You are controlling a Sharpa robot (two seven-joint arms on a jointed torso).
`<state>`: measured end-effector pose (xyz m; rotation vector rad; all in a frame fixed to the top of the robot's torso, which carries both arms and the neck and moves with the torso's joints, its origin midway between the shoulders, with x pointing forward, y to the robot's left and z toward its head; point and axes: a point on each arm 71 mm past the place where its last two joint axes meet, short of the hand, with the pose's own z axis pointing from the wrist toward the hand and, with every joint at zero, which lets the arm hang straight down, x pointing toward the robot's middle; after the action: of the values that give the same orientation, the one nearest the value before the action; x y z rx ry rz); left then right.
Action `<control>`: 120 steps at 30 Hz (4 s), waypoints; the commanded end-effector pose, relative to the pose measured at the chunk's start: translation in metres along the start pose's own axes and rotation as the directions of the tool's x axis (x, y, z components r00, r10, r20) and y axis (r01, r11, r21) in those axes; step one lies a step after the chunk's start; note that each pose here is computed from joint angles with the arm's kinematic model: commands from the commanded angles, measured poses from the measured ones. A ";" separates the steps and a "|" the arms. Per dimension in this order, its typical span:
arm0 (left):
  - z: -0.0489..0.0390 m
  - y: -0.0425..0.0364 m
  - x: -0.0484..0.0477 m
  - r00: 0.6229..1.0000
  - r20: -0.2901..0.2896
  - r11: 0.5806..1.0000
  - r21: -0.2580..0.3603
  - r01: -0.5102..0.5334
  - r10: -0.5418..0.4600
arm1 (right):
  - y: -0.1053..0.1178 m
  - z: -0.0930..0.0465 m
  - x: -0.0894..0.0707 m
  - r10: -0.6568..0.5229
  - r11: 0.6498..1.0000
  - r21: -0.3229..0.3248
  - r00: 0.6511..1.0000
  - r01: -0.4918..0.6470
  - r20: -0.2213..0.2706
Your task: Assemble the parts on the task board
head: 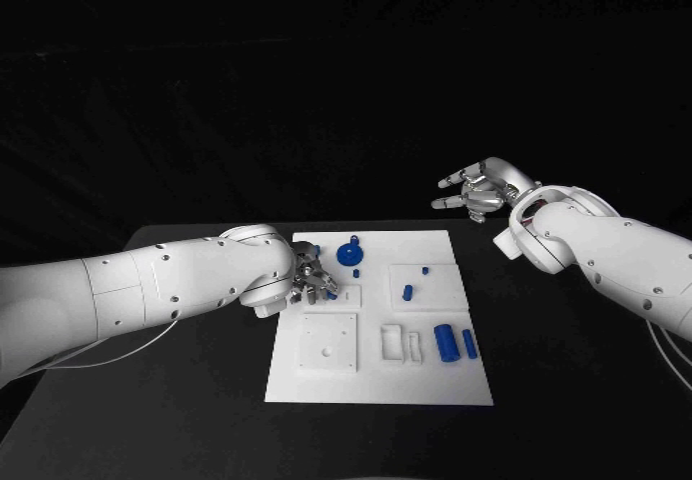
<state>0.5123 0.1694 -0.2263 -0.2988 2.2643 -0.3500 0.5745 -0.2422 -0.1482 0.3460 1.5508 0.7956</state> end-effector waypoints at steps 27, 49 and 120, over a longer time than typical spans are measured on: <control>0.0037 -0.0128 0.0071 0.996 -0.045 0.997 0.008 -0.077 0.077 | 0.001 0.001 0.004 -0.003 1.000 -0.007 1.000 0.002 -0.025; 0.0041 -0.0066 0.0028 0.997 -0.015 0.997 -0.013 -0.071 0.071 | 0.000 0.001 0.004 -0.003 1.000 -0.005 1.000 0.003 -0.023; 0.0280 0.0177 -0.1230 0.993 0.101 0.992 -0.109 0.067 -0.056 | 0.000 -0.004 0.000 -0.011 1.000 -0.009 1.000 0.011 -0.007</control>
<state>0.6114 0.2233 -0.1638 -0.4783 2.1526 -0.2301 0.5710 -0.2436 -0.1491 0.3400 1.5596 0.7986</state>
